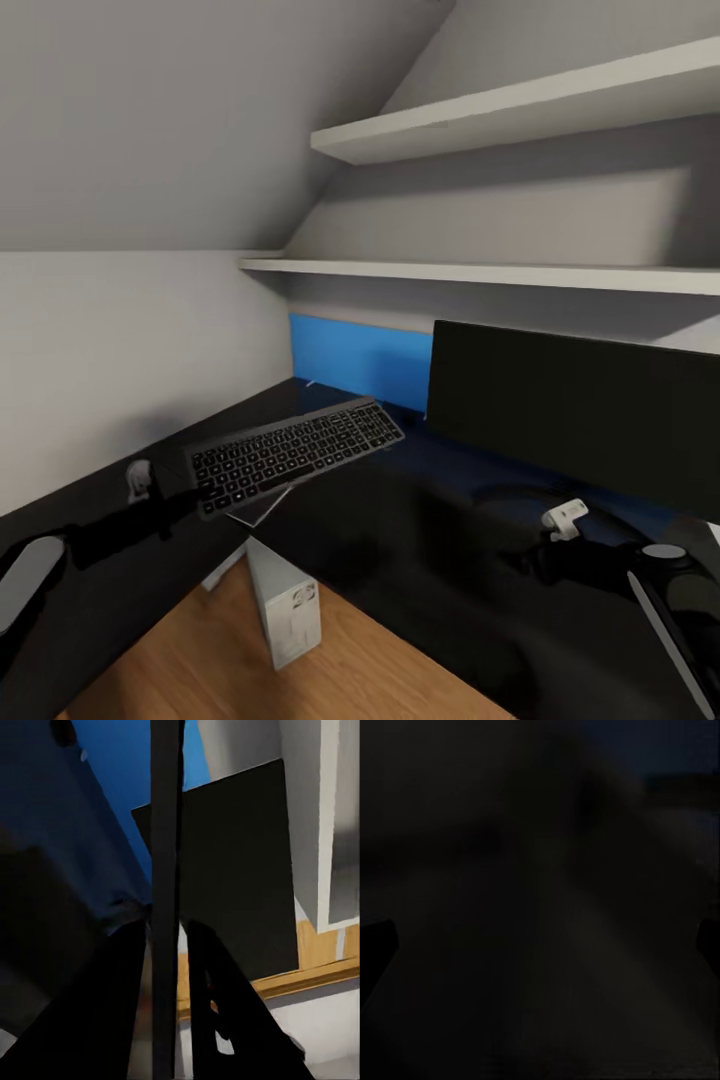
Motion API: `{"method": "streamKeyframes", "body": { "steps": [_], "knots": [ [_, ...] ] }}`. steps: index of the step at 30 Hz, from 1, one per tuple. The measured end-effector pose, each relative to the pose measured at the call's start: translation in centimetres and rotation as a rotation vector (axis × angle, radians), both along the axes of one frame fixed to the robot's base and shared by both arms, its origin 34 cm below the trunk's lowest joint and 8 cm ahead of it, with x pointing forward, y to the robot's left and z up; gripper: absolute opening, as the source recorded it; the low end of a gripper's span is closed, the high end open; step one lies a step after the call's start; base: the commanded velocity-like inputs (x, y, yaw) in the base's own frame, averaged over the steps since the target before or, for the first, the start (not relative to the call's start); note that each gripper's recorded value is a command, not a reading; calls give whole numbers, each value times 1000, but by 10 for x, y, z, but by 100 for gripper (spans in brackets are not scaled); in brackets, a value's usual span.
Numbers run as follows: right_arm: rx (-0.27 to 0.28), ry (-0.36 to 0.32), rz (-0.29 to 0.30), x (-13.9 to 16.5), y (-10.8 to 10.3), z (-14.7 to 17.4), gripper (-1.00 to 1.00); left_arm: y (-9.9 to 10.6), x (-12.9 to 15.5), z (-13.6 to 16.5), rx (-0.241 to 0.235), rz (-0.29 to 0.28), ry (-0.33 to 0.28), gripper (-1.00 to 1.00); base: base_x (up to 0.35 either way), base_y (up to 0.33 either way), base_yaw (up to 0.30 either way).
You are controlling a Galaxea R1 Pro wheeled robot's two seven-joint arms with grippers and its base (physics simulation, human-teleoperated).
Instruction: In the bedroom, organize the workspace by keeping the computer under the desk, ensuring the monitor is on the desk, placing the keyboard on the desk next to the monitor, placing the mouse on the desk next to the keyboard, moving the folder from the swivel chair onto the desk next to the mouse, stacking the notebook on top of the folder with the pen on top of the notebook, and positioning the swivel chair next to the desk.
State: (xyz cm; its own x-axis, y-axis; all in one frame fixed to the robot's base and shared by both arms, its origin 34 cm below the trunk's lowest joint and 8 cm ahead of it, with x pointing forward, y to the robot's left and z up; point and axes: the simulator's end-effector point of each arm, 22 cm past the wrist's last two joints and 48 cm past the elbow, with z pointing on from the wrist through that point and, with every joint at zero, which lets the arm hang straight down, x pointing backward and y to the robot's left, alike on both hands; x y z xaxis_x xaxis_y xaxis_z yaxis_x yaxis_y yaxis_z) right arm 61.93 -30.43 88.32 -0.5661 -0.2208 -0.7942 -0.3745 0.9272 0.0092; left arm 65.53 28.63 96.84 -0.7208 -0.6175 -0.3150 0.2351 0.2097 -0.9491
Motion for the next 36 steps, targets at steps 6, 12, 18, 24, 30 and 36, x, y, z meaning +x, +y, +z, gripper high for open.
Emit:
{"method": "streamKeyframes", "body": {
  "steps": [6, 12, 18, 24, 30, 36],
  "knots": [
    [-10, 0, -8, -1, -8, 2, 100, -2, 4, -20, 50, -23, 56, -100, 0, 0, -294],
    [-10, -3, -8, -1, -9, 4, 100, 7, -4, -16, 57, -57, 51, -100, 0, 0, -294],
    [-11, -6, -8, -2, -9, 5, 100, 13, -16, -23, 75, -97, 68, -100, 0, 0, -294],
    [-12, -7, -9, -2, -10, 6, 100, 23, -22, -38, 97, -100, 107, -100, 0, 0, -279],
    [-18, -23, -49, 0, -32, 14, 100, -3, -30, -66, 130, -183, 185, -100, 0, 0, -83],
    [-32, -21, -57, 0, -40, 16, 100, -34, -26, -65, 62, -264, 195, -100, 0, 0, -278]
  ]
}}
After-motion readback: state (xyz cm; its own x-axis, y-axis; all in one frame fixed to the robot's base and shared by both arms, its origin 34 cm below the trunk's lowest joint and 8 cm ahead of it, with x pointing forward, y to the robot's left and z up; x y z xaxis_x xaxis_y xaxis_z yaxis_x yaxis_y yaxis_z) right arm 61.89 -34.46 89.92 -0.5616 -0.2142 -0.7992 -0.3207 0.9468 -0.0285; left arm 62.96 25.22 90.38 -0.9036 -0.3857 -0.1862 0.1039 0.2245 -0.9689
